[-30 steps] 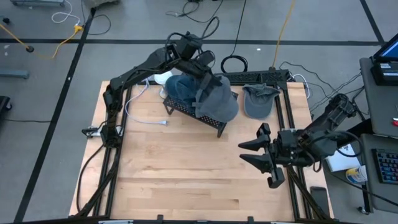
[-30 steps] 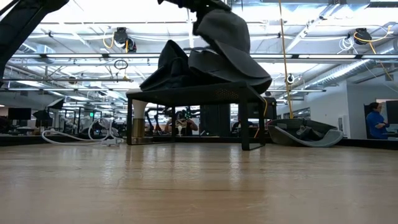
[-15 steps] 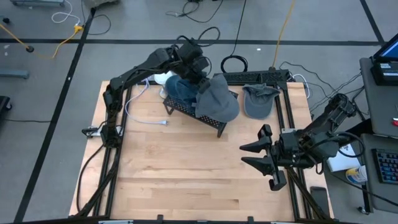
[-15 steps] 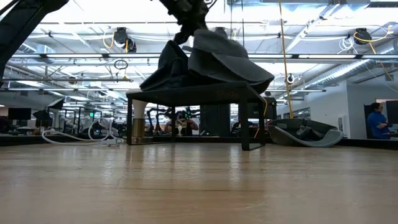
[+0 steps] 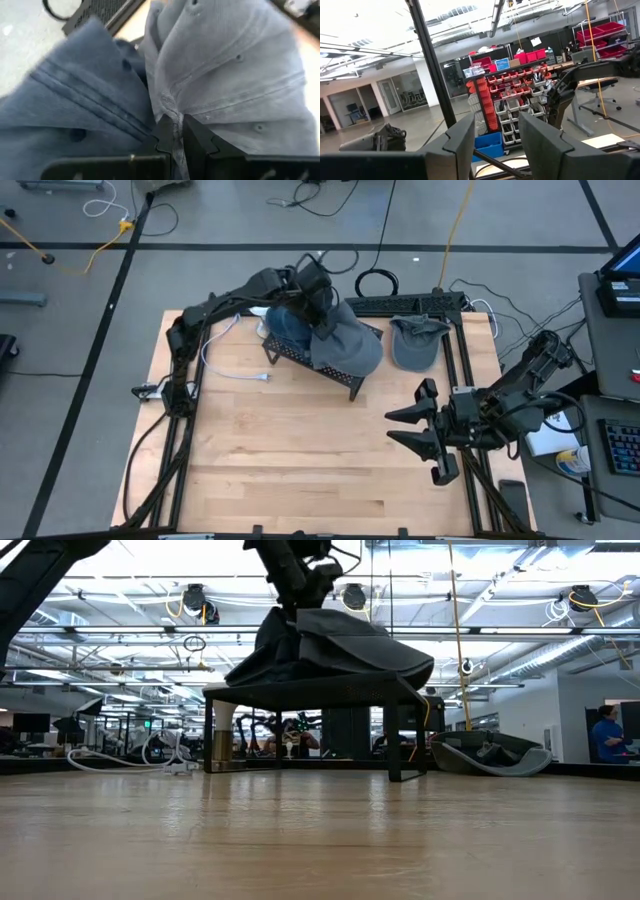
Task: Pick & Place hat
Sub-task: Stack the bottom gray cap on the gray cap on the shelf, then stack the gray cap on the gray caps on the shelf
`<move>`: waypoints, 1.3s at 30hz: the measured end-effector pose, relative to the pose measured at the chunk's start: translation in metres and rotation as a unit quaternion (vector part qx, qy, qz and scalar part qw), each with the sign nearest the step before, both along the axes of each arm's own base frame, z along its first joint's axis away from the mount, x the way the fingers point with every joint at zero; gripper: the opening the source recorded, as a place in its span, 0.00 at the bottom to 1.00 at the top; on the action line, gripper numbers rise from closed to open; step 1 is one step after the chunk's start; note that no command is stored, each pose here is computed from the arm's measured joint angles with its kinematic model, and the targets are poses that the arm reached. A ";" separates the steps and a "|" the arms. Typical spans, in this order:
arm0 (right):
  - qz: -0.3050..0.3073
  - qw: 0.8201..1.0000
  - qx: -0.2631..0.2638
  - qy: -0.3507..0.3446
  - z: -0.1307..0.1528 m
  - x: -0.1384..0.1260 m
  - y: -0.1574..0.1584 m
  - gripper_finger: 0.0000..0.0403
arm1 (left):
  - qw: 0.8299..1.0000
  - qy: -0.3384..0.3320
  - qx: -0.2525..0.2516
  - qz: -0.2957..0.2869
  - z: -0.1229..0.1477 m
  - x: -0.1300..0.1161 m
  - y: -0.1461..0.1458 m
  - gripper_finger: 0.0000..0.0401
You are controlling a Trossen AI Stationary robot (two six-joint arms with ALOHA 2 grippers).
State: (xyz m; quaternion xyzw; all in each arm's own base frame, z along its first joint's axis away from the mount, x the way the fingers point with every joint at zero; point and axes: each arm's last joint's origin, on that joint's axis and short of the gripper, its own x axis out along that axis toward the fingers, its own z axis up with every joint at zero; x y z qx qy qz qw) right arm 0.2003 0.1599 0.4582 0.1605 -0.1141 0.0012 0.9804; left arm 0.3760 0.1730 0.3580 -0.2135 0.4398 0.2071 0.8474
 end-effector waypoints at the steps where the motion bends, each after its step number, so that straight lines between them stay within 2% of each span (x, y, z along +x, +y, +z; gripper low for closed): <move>1: 0.000 1.000 0.000 0.000 0.000 0.000 0.000 0.36 | 1.000 0.006 -0.001 0.003 -0.004 0.000 0.000 0.04; 5: 0.000 1.000 0.000 0.000 0.000 0.000 0.000 0.36 | 1.000 0.002 -0.001 0.015 -0.007 0.002 0.001 0.05; 7: 0.000 1.000 0.000 0.000 0.000 0.000 0.000 0.36 | 1.000 0.003 0.000 0.017 -0.008 0.002 0.002 0.10; 18: -0.004 1.000 -0.013 -0.001 0.000 0.000 0.000 0.36 | 1.000 -0.010 0.008 0.020 0.001 0.001 0.002 0.53; 23: -0.011 1.000 -0.015 -0.005 0.003 -0.003 -0.003 0.36 | 0.999 -0.031 0.013 0.026 0.016 -0.002 0.002 0.67; 31: -0.057 0.998 -0.001 0.004 0.004 -0.004 -0.007 0.35 | 0.998 -0.056 0.022 0.036 0.048 -0.015 0.002 0.79; 36: -0.177 0.983 0.028 0.038 0.002 -0.007 -0.015 0.36 | 0.997 -0.069 0.026 0.035 0.067 -0.028 -0.004 0.82; 39: -0.203 0.978 0.024 0.051 0.002 -0.011 -0.020 0.40 | 0.996 -0.082 0.027 0.028 0.080 -0.039 -0.013 0.83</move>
